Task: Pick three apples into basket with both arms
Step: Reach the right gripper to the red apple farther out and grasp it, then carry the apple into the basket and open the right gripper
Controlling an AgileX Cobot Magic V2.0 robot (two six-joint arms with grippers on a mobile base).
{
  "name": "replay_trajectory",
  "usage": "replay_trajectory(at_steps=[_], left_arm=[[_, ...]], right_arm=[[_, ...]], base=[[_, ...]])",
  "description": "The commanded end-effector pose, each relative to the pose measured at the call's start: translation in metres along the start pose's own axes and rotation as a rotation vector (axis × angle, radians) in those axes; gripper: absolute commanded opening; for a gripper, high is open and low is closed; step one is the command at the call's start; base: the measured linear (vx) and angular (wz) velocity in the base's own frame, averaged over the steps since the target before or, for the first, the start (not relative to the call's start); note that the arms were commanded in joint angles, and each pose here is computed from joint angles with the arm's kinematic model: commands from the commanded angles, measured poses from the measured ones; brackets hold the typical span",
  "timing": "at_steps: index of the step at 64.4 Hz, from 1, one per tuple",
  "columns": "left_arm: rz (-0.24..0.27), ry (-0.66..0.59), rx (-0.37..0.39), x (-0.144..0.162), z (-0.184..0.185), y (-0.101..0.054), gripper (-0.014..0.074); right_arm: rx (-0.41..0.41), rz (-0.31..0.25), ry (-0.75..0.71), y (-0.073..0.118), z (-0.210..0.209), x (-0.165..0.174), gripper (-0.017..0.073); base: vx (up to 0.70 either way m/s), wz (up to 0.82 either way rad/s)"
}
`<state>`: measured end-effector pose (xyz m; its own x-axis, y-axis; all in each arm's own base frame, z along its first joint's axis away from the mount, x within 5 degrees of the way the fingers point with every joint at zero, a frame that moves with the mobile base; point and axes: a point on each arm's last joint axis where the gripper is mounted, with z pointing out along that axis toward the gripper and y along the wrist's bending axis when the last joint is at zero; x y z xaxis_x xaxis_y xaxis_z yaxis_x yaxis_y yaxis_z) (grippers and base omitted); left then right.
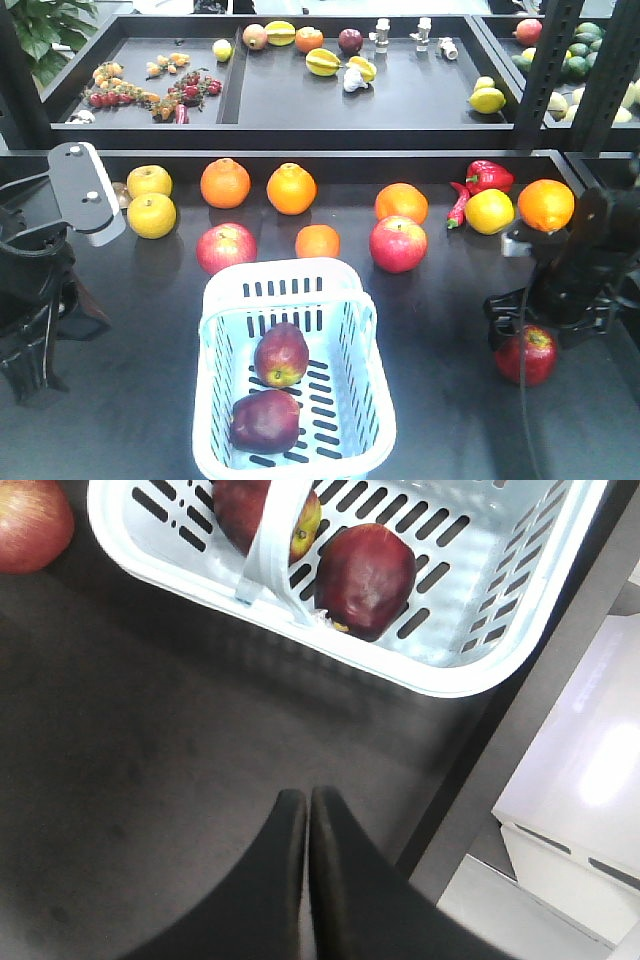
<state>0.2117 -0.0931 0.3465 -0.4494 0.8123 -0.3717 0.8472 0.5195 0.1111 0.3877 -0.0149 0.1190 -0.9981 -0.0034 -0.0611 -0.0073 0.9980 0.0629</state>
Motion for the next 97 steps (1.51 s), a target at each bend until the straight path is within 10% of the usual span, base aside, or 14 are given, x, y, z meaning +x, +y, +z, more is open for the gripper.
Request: replay_trajectory(at_steps=[1,30,57,97], left_arm=[[0.001,-0.074,-0.032,-0.005,-0.013,-0.002,-0.0006],[0.001,-0.074,-0.032,-0.005,-0.013,-0.002,-0.0006],[0.001,-0.074,-0.032,-0.005,-0.013,-0.002,-0.0006],[0.001,-0.074,-0.032,-0.005,-0.013,-0.002,-0.0006]], right_arm=[[0.009,-0.003,-0.063,-0.003,-0.012,-0.014,0.0685],[0.007,-0.006,-0.015,-0.005,0.003,-0.019,0.0377],[-0.045,-0.050,-0.175,0.011,-0.096,-0.006,0.0359],[-0.192,-0.349,-0.290,0.126,-0.196,0.114,0.0359]], base=[[0.00,0.00],[0.00,0.00],[0.00,0.00],[0.00,0.00]])
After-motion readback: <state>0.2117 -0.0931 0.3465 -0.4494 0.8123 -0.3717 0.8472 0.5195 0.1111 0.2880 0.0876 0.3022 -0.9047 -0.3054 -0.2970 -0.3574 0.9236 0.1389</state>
